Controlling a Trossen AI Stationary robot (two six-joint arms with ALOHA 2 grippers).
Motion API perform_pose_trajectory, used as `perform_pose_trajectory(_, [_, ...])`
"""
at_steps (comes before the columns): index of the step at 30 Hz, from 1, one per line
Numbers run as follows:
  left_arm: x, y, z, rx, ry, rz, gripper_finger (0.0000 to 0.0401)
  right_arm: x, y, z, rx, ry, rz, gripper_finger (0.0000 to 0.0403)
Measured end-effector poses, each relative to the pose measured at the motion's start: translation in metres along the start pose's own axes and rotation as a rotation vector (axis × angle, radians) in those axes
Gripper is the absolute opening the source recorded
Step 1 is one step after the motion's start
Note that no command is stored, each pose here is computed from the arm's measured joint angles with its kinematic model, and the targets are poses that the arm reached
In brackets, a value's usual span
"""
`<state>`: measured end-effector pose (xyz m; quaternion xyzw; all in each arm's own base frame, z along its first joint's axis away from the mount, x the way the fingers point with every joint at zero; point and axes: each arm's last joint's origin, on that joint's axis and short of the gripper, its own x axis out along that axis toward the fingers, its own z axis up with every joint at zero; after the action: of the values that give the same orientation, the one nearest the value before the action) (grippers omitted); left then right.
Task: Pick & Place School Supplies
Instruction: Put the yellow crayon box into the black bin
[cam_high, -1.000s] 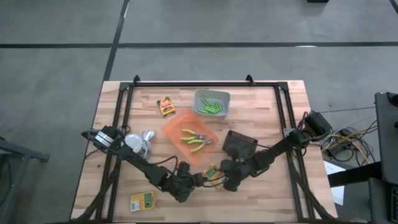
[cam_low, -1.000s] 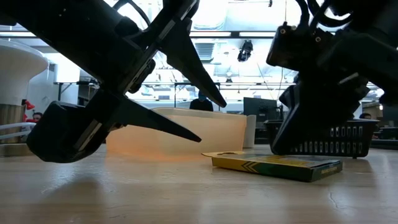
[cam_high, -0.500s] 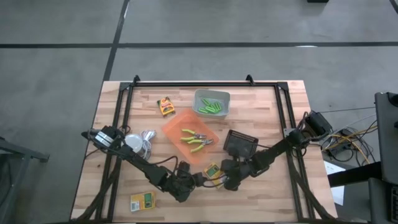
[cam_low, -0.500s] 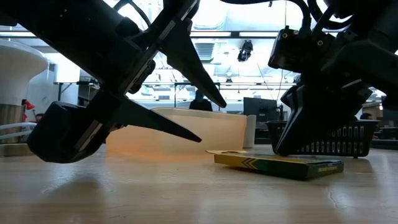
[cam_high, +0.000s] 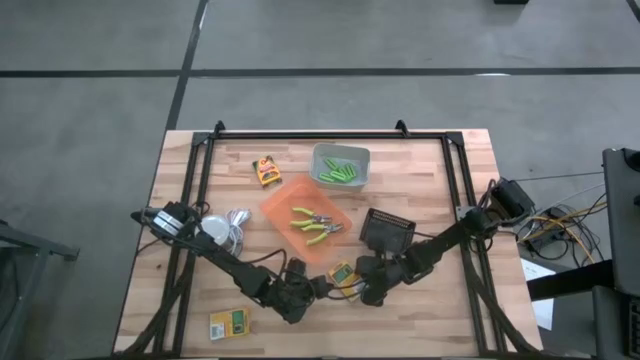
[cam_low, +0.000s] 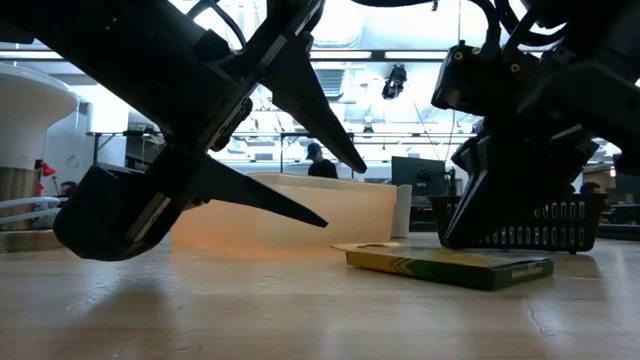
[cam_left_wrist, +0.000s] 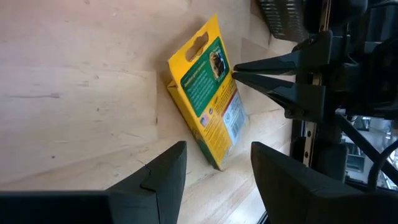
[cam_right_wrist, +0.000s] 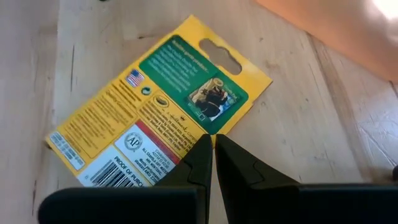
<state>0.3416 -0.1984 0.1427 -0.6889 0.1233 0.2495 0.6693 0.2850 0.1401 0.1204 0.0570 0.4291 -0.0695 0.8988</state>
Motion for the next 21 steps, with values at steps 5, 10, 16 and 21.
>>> perform_pose_trajectory(5, [0.000,0.000,0.000,-0.001,0.000,-0.001,0.0186,-0.018,-0.002,0.013,0.017,-0.090,-0.014,0.0018])
perform_pose_trajectory(10, [0.000,0.000,0.000,-0.001,0.000,-0.001,0.0186,-0.050,-0.010,0.024,0.037,-0.116,-0.013,0.0018])
perform_pose_trajectory(16, [0.000,0.000,0.000,0.003,-0.001,0.002,0.0186,-0.084,-0.032,0.012,0.056,0.040,-0.118,0.0018])
perform_pose_trajectory(21, [0.000,0.000,0.001,0.009,-0.003,0.004,0.0186,-0.089,-0.037,0.008,0.062,0.096,-0.130,0.0018])
